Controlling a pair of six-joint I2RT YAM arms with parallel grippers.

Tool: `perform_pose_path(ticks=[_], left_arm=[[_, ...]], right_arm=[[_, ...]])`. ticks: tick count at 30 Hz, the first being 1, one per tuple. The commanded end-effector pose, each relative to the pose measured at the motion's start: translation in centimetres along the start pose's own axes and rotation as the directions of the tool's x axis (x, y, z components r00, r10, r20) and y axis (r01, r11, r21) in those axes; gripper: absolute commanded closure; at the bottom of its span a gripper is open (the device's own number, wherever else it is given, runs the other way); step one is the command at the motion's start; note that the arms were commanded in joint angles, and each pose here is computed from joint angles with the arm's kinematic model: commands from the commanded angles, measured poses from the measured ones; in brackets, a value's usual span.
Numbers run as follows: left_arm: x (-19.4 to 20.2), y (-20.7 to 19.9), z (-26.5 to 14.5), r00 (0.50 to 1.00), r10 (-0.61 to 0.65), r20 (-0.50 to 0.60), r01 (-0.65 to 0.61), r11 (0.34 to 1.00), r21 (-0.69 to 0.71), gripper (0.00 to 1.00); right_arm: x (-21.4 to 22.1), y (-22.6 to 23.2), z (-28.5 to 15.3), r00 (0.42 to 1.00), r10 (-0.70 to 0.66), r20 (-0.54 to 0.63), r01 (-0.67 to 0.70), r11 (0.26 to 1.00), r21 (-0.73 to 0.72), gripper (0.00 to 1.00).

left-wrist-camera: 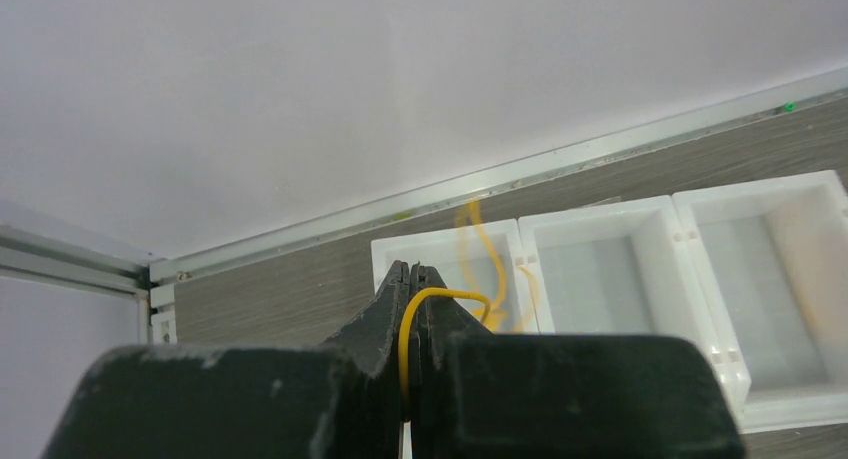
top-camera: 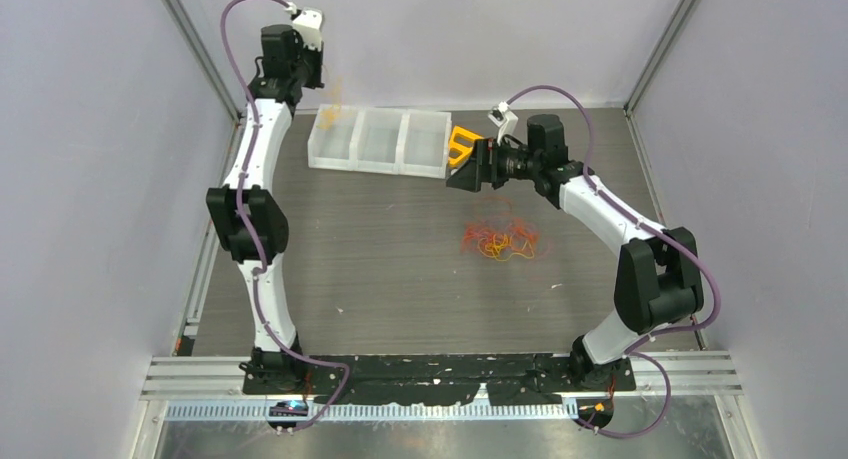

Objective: Untangle the cables

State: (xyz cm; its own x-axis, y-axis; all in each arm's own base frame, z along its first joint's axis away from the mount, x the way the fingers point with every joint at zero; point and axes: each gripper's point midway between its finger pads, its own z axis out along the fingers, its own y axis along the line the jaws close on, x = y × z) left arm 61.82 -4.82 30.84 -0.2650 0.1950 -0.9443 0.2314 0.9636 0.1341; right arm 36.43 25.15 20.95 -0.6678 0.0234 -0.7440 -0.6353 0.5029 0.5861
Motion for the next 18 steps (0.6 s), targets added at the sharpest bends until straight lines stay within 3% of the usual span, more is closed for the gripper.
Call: perform_pose_path(ticks=[1,11,18], left_arm=[[-2.8,2.2,0.3,0.996,0.025,0.088,-0.017,0.995,-0.094,1.0],[5.8,1.0,3.5,0.993,0.026,-0.117,-0.031,0.998,-0.046,1.0],[10.7,1.2,4.4,0.963,0.023,-0.269,-0.04,0.997,-0.059,1.0]], right_arm=[[-0.6,0.9,-1.1,0.999,-0.043,0.016,0.043,0.999,-0.021,0.04],[-0.2,0.2,-0.9,1.0,-0.019,-0.006,0.019,1.0,-0.019,0.04],[0.3,-0.6,-1.1,1.0,0.0,-0.019,0.0,1.0,-0.005,0.04]])
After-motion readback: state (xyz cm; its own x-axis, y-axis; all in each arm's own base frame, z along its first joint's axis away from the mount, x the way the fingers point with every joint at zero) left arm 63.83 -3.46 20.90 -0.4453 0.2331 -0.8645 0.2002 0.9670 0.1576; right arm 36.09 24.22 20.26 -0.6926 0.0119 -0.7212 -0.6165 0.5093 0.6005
